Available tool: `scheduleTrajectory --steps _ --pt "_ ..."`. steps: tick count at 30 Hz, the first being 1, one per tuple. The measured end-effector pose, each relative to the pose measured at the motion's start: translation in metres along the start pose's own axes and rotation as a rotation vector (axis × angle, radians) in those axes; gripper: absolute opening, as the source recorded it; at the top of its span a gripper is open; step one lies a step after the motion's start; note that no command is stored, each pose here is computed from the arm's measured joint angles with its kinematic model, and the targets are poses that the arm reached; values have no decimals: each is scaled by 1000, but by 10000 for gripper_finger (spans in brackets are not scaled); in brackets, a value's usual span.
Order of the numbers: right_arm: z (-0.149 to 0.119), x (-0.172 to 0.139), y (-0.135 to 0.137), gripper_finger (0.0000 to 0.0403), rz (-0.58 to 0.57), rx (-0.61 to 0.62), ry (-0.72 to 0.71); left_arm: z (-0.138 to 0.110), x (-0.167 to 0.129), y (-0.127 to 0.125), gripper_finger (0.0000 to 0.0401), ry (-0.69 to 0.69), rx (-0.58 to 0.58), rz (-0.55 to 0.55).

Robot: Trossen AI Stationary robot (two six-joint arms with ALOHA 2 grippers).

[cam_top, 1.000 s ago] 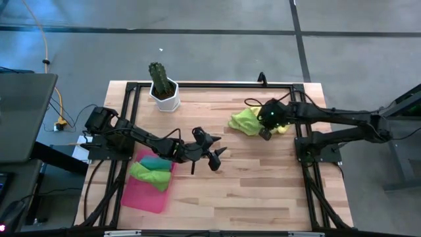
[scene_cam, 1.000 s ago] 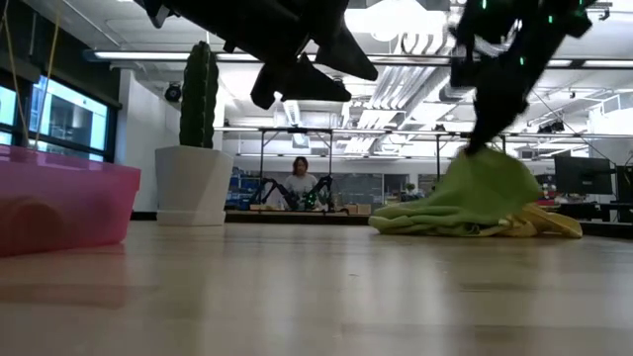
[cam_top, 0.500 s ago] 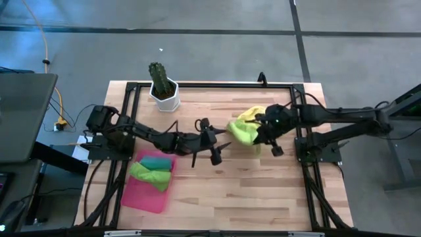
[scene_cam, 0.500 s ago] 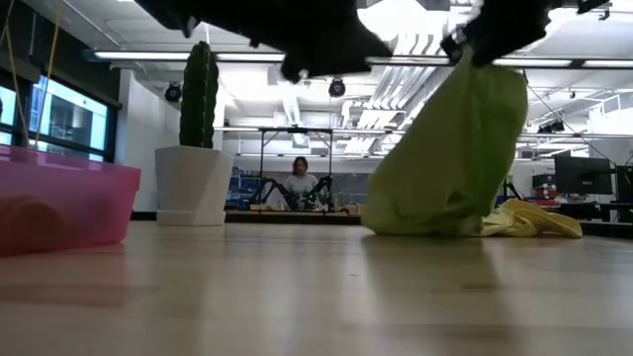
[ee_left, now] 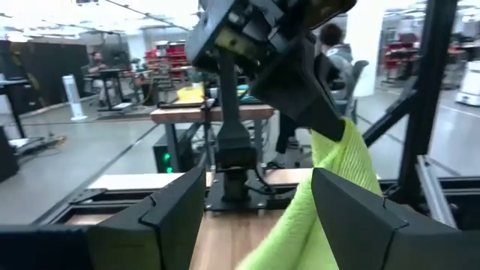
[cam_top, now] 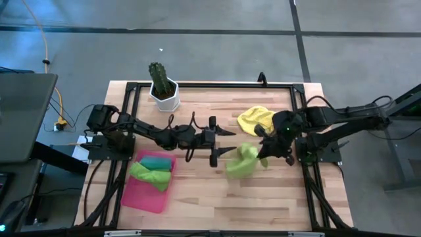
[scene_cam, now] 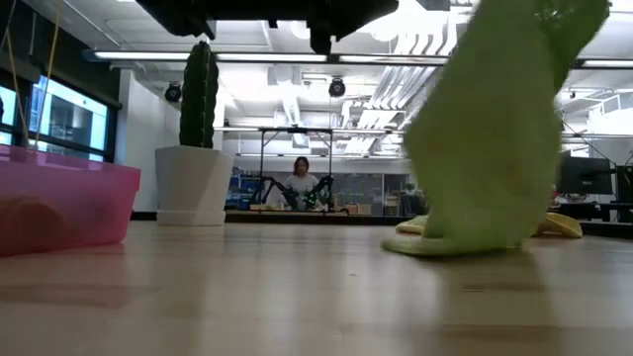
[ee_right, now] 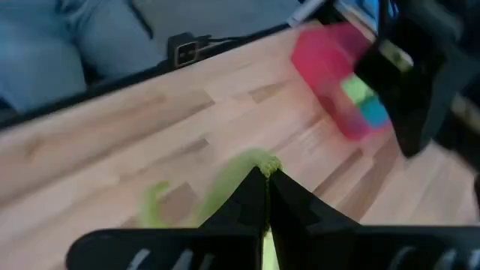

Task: Roll microfiber towels into tight, uniform cylinder then place into a basket
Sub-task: Roll the light green towel

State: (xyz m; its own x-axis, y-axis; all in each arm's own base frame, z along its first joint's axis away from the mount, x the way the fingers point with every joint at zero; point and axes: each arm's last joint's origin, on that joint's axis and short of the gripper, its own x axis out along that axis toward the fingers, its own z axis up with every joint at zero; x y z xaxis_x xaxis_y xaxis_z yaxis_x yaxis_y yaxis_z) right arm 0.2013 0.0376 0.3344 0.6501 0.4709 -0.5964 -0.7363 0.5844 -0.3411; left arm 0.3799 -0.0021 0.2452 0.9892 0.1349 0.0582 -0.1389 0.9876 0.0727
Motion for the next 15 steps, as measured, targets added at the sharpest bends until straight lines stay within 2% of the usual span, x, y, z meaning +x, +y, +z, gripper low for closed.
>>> scheduleTrajectory --steps 5,7,11,15 --pt "3 2 1 0 6 -327 -11 0 0 -3 234 -6 -51 -86" --pt "4 5 -1 0 -8 -422 -20 0 0 -4 234 -6 -84 -119" --pt "6 16 -11 0 -61 -524 -11 1 0 -4 234 -8 -125 -141" --pt "2 32 -23 0 -158 -582 119 8 2 -6 234 -25 -152 -172"
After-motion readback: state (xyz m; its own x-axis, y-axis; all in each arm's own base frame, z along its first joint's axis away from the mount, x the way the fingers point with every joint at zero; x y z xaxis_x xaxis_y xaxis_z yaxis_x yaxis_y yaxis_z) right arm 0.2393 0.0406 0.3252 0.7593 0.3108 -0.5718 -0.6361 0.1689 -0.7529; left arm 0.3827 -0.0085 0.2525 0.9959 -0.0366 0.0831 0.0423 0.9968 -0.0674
